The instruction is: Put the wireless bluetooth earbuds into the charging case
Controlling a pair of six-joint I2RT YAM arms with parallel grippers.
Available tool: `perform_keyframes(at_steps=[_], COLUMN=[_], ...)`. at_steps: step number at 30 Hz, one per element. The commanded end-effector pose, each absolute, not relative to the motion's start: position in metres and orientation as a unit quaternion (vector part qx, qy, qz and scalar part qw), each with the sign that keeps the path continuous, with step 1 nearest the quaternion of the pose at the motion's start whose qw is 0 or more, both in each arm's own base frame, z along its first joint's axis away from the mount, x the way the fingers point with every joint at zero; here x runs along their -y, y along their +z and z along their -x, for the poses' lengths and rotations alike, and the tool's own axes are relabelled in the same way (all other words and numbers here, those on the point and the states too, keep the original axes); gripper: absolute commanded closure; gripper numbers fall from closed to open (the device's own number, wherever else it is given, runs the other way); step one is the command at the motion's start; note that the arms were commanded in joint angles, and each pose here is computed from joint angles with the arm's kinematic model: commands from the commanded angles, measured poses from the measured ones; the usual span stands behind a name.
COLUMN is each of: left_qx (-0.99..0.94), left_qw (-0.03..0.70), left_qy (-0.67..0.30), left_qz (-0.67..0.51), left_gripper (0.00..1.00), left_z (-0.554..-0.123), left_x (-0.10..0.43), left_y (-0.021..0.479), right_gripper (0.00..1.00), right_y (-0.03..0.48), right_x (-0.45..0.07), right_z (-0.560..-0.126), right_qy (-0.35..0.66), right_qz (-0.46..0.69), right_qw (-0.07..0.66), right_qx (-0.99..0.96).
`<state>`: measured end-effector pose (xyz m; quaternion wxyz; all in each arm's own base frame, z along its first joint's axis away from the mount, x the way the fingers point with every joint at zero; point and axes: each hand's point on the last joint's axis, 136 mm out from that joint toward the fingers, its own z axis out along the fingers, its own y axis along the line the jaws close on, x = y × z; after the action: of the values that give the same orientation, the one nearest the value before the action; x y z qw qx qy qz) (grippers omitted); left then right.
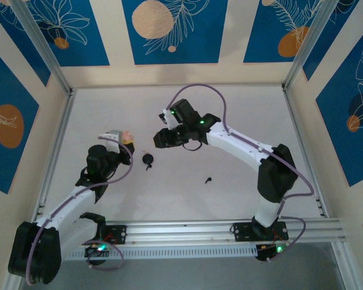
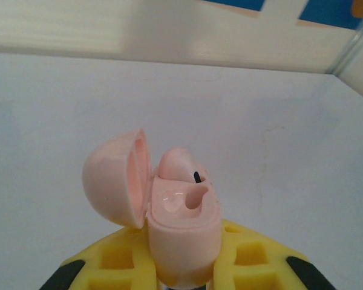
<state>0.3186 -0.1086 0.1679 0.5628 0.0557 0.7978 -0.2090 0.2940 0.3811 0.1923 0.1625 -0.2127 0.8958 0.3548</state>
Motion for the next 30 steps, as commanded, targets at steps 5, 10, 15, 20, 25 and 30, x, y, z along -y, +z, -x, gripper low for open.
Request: perform_keyframes(at_steps=[5,10,15,20,25,30], left_qx=[-0.820,-0.822,-0.826,-0.826,-0.828,-0.829], left_qw=[0.532,0.528,0.520,0.517,0.512,0.513], left_qy=[-0.209,-0.203,-0.197,-0.194,-0.191,-0.186], left_qz=[0.026,0.065,0.089,0.109,0.121,0.124], left_gripper=[0.93,0.93,0.92,0.92,0.93,0.92], left_z=[-0.317,-0.315,-0.314,-0.314,-0.313,-0.312], left_x=[0.076,0.056,0.040,0.030,0.023,0.019], left_y=[0.147,0.141,0.137,0.135,0.132,0.132], right_gripper=[0.61,0.61,0.60,0.59,0.57,0.57], right_y=[0.176,0.158,0.137,0.116,0.094,0.073], right_x=[-0.419,-0.443,-0.457,-0.467,-0.476,-0.477], right_z=[-0.308,-0.320,-0.331,-0.338,-0.342,-0.344], right_qy=[0.357,0.355,0.345,0.340,0.327,0.290], right_qz=[0.302,0.345,0.378,0.398,0.425,0.454], right_qw=[0.148,0.138,0.130,0.122,0.111,0.109], right_qx=[-0.872,-0.858,-0.850,-0.843,-0.837,-0.836])
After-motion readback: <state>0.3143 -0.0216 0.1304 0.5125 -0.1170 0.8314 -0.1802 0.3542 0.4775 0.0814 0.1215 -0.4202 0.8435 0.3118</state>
